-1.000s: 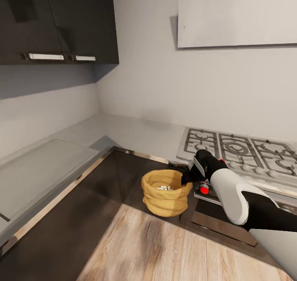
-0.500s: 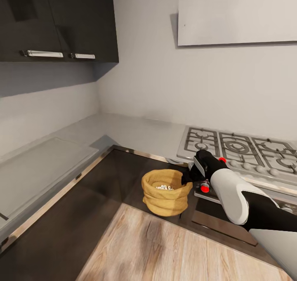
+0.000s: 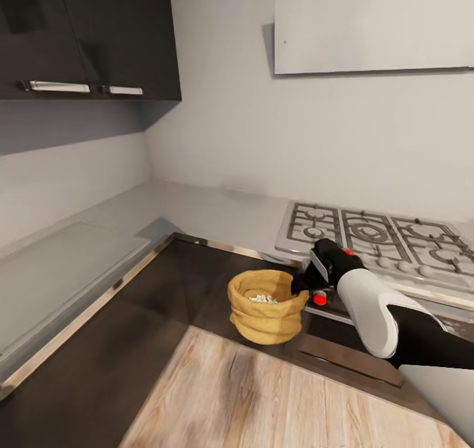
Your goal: In the kitchen, take the popcorn bag from the countertop, put it into the microwave, and heat it until the popcorn is cooked so the cooked popcorn ends up inside the bag.
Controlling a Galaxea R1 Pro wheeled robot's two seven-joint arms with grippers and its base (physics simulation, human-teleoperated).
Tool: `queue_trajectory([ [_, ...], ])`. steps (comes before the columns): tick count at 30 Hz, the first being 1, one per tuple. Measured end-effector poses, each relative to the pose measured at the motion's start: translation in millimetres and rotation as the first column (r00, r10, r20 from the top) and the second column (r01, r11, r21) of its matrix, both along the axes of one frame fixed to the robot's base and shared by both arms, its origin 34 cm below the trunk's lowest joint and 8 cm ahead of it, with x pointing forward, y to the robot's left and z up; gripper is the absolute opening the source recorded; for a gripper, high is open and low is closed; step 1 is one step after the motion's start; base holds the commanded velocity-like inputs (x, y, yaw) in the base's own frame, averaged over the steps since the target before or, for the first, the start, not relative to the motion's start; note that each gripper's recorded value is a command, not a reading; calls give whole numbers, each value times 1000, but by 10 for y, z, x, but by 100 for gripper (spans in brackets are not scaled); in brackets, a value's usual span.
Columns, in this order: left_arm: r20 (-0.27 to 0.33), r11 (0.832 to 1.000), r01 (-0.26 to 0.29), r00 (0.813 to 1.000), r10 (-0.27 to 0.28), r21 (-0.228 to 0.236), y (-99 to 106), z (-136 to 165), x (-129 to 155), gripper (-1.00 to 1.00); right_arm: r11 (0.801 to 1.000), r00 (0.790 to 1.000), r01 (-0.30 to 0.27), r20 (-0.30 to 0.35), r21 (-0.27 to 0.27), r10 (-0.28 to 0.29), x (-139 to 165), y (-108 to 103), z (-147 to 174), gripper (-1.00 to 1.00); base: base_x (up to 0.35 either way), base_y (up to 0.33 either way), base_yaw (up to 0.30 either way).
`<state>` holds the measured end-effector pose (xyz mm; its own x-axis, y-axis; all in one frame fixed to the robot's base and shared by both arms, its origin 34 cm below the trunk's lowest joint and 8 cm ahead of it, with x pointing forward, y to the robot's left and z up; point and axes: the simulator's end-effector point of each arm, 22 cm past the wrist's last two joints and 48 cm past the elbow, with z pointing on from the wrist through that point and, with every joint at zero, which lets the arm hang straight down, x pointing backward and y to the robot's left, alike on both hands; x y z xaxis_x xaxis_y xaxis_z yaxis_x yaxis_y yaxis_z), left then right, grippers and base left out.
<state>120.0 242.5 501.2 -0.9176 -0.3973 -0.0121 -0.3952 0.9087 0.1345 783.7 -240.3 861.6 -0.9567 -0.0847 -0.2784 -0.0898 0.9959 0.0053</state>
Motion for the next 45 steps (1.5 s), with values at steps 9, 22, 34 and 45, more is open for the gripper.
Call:
queue_trajectory([
  [9, 8, 1000, 3, 1000, -3, -1, 10, -2, 28, 100, 1000, 1000, 3, 7, -2, -3, 3, -21, 47, -100, 0, 0, -254],
  [22, 21, 1000, 6, 1000, -6, -6, 10, -6, 74, 100, 1000, 1000, 4, 17, -4, -3, 5, -33, 111, -100, 0, 0, -236],
  [34, 33, 1000, 6, 999, -5, -5, 15, -7, 119, 100, 1000, 1000, 4, 30, -5, -4, 6, -36, 189, -100, 0, 0, -48],
  [45, 50, 1000, 6, 999, -5, -5, 12, -8, 184, 100, 1000, 999, 5, 44, -6, -4, 1, -37, 297, -100, 0, 0, -75],
])
